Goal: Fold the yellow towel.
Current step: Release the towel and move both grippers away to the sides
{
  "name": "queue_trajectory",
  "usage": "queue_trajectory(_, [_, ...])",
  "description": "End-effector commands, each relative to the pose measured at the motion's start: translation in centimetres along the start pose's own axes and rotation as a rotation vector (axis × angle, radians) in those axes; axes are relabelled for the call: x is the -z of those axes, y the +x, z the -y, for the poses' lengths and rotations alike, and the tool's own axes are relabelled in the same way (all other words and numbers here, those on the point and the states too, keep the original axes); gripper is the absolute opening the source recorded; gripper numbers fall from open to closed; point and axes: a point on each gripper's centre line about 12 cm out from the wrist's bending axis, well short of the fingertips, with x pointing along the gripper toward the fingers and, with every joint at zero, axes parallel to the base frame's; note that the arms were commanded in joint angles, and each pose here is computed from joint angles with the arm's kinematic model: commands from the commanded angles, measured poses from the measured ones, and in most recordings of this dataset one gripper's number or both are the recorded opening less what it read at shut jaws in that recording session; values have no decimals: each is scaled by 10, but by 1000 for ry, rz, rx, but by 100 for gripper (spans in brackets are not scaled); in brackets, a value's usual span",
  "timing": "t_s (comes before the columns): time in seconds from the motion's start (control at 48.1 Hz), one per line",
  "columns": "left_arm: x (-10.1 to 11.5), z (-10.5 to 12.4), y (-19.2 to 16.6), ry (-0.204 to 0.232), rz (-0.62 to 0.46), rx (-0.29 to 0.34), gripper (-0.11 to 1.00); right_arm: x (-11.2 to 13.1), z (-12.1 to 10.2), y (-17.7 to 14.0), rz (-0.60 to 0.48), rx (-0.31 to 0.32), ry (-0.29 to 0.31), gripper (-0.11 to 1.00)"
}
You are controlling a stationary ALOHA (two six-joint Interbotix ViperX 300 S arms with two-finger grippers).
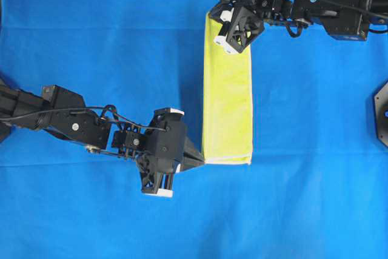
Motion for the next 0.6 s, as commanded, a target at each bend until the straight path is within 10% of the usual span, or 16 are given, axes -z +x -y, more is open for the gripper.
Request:
queue_trajectory(0.0, [-15,10,-8,13,49,22,1,-12,1,-5,37,-1,3,2])
queue_trajectory(0.353, [-14,5,-8,11,42,11,3,-11,-1,-5,39,-6,-5,9])
queue_trajectory(0.582, [-16,0,-11,15,35,0,62,-10,-4,-5,41,-11,-29,67])
